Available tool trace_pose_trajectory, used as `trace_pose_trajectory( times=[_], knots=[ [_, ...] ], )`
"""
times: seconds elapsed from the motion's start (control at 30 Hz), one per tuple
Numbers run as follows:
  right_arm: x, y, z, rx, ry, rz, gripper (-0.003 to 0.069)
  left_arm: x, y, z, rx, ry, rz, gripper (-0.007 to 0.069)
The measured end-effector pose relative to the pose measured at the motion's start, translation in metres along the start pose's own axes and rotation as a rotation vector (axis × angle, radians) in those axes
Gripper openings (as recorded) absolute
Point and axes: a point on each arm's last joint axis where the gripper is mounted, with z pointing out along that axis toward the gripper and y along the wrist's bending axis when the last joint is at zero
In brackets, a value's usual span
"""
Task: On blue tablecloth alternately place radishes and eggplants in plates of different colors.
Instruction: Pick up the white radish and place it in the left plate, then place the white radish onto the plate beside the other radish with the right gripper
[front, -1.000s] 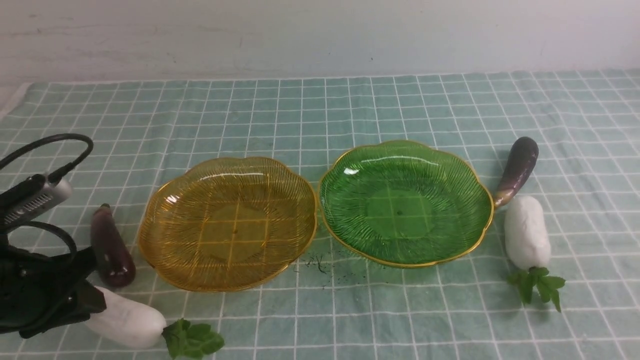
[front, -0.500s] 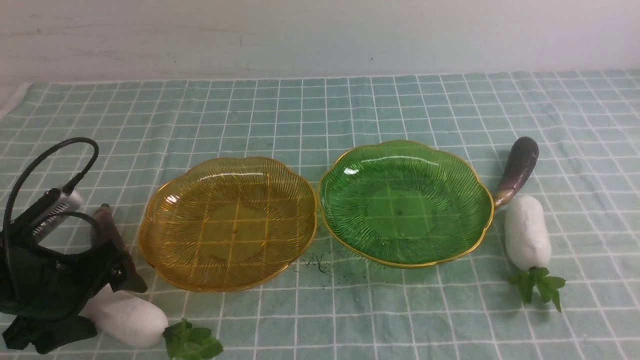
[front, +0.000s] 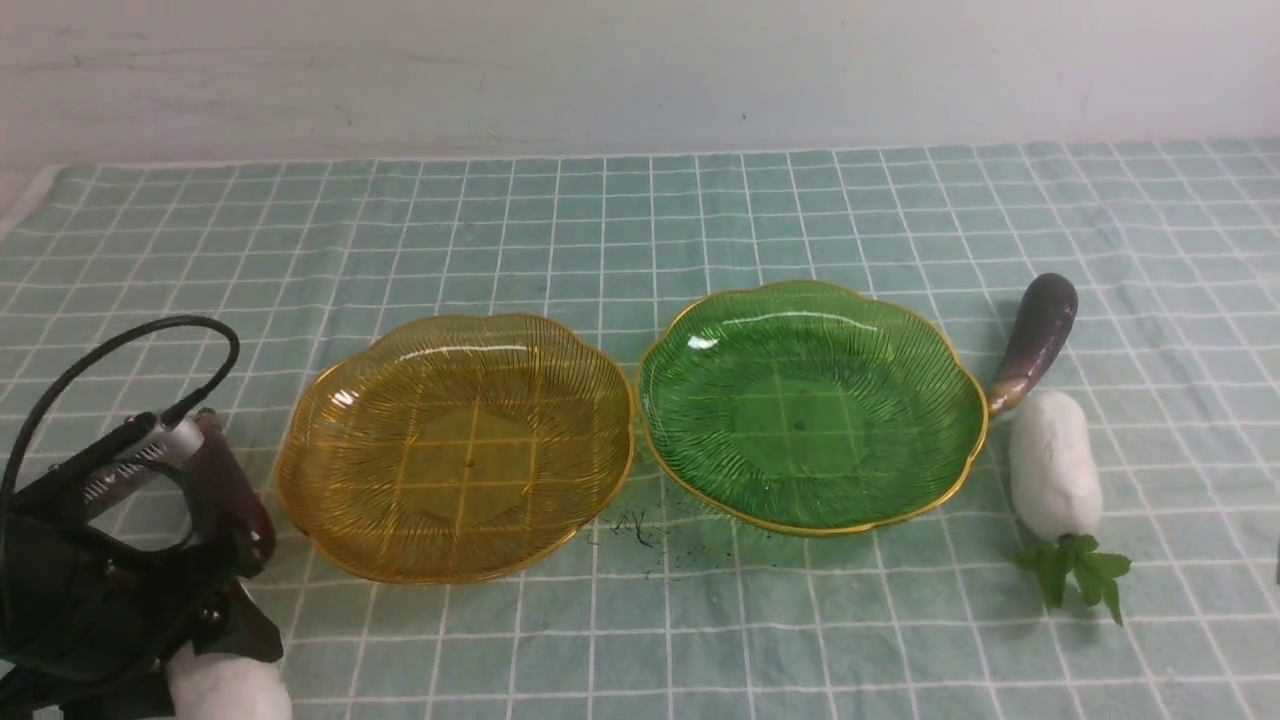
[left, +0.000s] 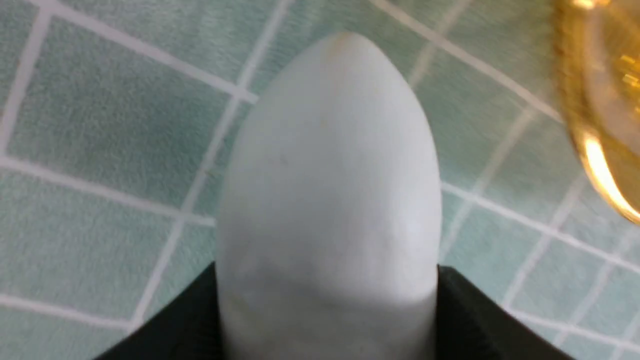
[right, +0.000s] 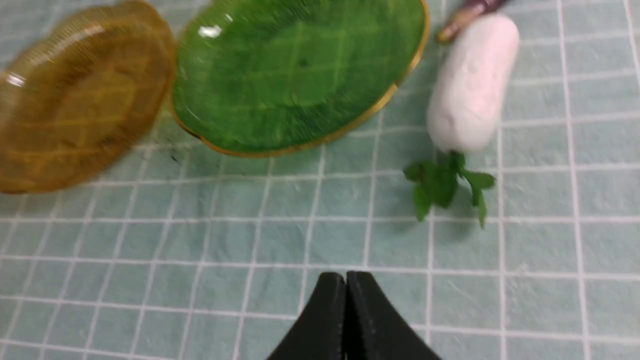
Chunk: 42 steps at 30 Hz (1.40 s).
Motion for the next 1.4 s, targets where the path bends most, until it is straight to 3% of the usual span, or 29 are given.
trace_pose_trajectory(
  times=[0.23, 0.43, 0.57, 0.63, 0.73, 0.9, 0.97, 1.1, 1.23, 1.27, 1.33, 1.4],
  knots=[
    [-0.026, -0.013, 0.055, 0.061, 0.182, 0.078, -0.0003, 0.006, -0.033, -0.075, 0.105, -0.228, 0.28, 0.0427],
    [-0.038, -0.029, 0.108, 0.106, 0.195, 0.072, 0.0074, -0.01, -0.072, -0.11, 0.201, -0.331, 0.507, 0.0427],
    [-0.042, -0.038, 0.133, 0.125, 0.181, 0.057, 0.0193, -0.027, -0.099, -0.104, 0.243, -0.328, 0.644, 0.0427],
    [-0.043, -0.042, 0.146, 0.133, 0.176, 0.067, 0.0288, -0.041, -0.113, -0.089, 0.25, -0.318, 0.678, 0.0427],
    [-0.045, -0.047, 0.167, 0.145, 0.199, 0.081, 0.0435, -0.058, -0.122, -0.06, 0.236, -0.282, 0.683, 0.0427],
    [-0.055, -0.054, 0.195, 0.153, 0.23, 0.091, 0.0558, -0.084, -0.124, -0.015, 0.199, -0.218, 0.656, 0.0427],
    [-0.057, -0.055, 0.201, 0.156, 0.236, 0.093, 0.0567, -0.088, -0.123, -0.006, 0.193, -0.202, 0.648, 0.0427],
    [-0.059, -0.062, 0.228, 0.166, 0.275, 0.102, 0.056, -0.096, -0.117, 0.025, 0.173, -0.131, 0.624, 0.0498],
    [-0.056, -0.067, 0.243, 0.172, 0.316, 0.101, 0.0469, -0.098, -0.115, 0.033, 0.168, -0.113, 0.617, 0.059],
    [-0.056, -0.067, 0.244, 0.174, 0.325, 0.094, 0.0426, -0.098, -0.115, 0.032, 0.168, -0.113, 0.617, 0.0595],
    [-0.057, -0.067, 0.242, 0.18, 0.342, 0.082, 0.043, -0.1, -0.117, 0.028, 0.169, -0.109, 0.609, 0.0583],
    [-0.059, -0.065, 0.235, 0.188, 0.369, 0.082, 0.0431, -0.102, -0.117, 0.019, 0.171, -0.108, 0.563, 0.0515]
  ],
)
